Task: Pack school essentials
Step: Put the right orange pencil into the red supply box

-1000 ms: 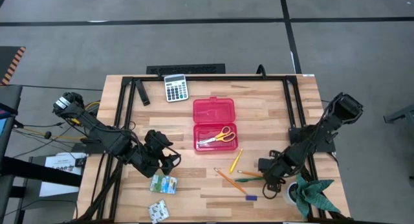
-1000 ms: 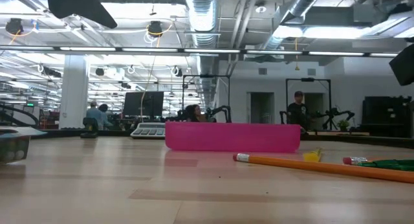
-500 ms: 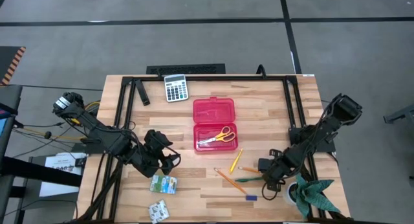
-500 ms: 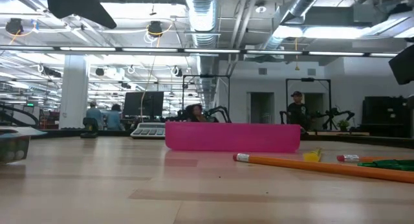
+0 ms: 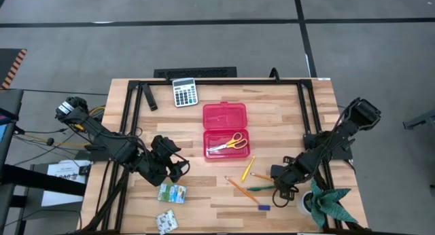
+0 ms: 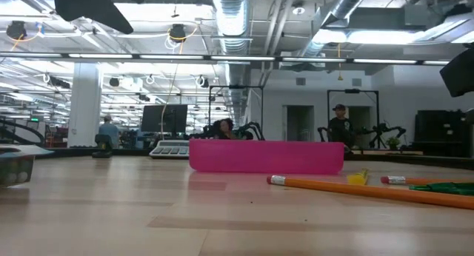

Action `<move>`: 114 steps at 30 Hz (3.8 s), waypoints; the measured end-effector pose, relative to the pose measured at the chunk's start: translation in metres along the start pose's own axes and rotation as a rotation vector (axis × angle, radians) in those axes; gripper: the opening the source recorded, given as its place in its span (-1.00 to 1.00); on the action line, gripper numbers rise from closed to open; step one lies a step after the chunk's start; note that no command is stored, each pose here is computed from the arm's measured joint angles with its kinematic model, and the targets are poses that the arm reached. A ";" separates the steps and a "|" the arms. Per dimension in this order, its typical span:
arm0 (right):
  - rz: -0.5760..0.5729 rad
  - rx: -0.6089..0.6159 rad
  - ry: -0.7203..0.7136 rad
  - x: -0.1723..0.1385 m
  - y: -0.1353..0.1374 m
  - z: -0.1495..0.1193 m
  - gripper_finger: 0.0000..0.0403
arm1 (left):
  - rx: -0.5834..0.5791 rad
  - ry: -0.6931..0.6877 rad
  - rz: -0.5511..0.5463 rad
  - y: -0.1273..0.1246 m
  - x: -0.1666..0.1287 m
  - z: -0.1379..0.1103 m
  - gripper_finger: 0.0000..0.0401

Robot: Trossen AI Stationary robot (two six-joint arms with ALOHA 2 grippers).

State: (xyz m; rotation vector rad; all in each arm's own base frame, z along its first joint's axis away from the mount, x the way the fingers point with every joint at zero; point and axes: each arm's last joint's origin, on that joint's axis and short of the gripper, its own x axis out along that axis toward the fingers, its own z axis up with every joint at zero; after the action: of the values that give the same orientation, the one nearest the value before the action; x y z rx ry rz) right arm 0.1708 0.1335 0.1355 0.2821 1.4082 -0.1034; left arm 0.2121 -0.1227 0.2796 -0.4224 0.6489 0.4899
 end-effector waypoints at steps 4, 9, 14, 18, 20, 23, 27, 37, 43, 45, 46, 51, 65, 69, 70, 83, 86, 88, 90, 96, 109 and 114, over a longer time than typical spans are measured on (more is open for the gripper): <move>-0.026 0.040 -0.041 -0.006 -0.006 0.002 -1.00 | 0.002 -0.001 0.003 0.000 0.000 0.000 0.48; -0.042 0.058 -0.053 -0.011 -0.011 0.004 -1.00 | 0.001 -0.004 0.004 0.000 0.000 0.000 0.48; -0.028 0.067 -0.066 -0.014 -0.013 0.006 -1.00 | 0.000 -0.004 0.004 0.000 0.000 0.000 0.48; 0.020 0.064 -0.068 -0.015 -0.009 0.007 -0.98 | -0.002 -0.004 0.003 0.000 0.000 0.000 0.48; 0.096 0.053 -0.039 -0.015 -0.003 0.008 -0.89 | -0.005 -0.004 0.003 0.000 0.000 0.000 0.48; 0.148 0.061 -0.021 -0.012 0.006 0.005 -0.68 | -0.006 -0.004 0.003 0.000 0.000 0.000 0.48; 0.153 0.071 0.002 -0.005 0.017 -0.005 -0.39 | -0.006 -0.004 0.003 0.000 0.000 0.000 0.48; 0.018 0.088 0.025 0.014 0.025 -0.019 -0.29 | -0.008 -0.003 0.003 0.000 0.000 0.000 0.48; -0.022 0.082 0.015 0.016 0.023 -0.019 -0.75 | -0.013 -0.003 0.003 0.000 0.000 0.000 0.48; -0.032 0.080 0.011 0.016 0.022 -0.019 -0.86 | -0.022 -0.003 0.003 0.000 0.000 0.000 0.48; -0.032 0.072 0.008 0.015 0.022 -0.019 -0.90 | -0.023 -0.003 0.003 0.000 0.000 0.000 0.48; -0.042 0.054 0.010 0.013 0.024 -0.017 -0.98 | -0.024 -0.003 0.002 0.000 0.000 0.000 0.48; -0.083 0.082 -0.045 -0.005 0.025 -0.007 -0.99 | -0.011 -0.002 0.016 0.001 0.000 0.000 0.48; -0.062 0.121 -0.072 -0.014 0.024 -0.007 -0.99 | -0.007 -0.003 0.016 0.001 0.000 0.000 0.48; -0.060 0.128 -0.072 -0.016 0.023 -0.007 -0.99 | -0.007 -0.003 0.016 0.001 0.000 0.000 0.48; 0.025 0.070 -0.109 -0.029 0.023 -0.001 -0.86 | 0.000 -0.023 0.028 0.002 0.000 0.000 0.48; 0.036 0.056 -0.083 -0.019 0.031 -0.004 -0.66 | -0.001 -0.022 0.028 0.002 0.000 0.000 0.48; 0.040 0.045 -0.075 -0.011 0.037 -0.006 -0.53 | -0.003 -0.022 0.028 0.002 0.000 0.000 0.48; 0.031 0.067 -0.066 -0.004 0.040 -0.007 -0.42 | -0.003 -0.022 0.027 0.002 0.000 0.000 0.48; -0.015 0.076 -0.056 0.009 0.042 -0.008 -0.28 | -0.004 -0.021 0.027 0.002 0.000 0.000 0.48; -0.090 0.021 -0.002 0.011 0.028 0.001 -0.84 | -0.014 -0.016 0.024 0.002 0.000 0.000 0.48; -0.083 0.040 0.007 0.012 0.025 0.005 -0.93 | -0.014 -0.016 0.024 0.002 0.000 0.000 0.48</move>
State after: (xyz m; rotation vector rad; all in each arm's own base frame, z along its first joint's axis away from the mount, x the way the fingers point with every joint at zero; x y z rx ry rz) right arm 0.1834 0.1577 0.1281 0.2570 1.4260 -0.1997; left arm 0.2110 -0.1212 0.2792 -0.4237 0.6360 0.5208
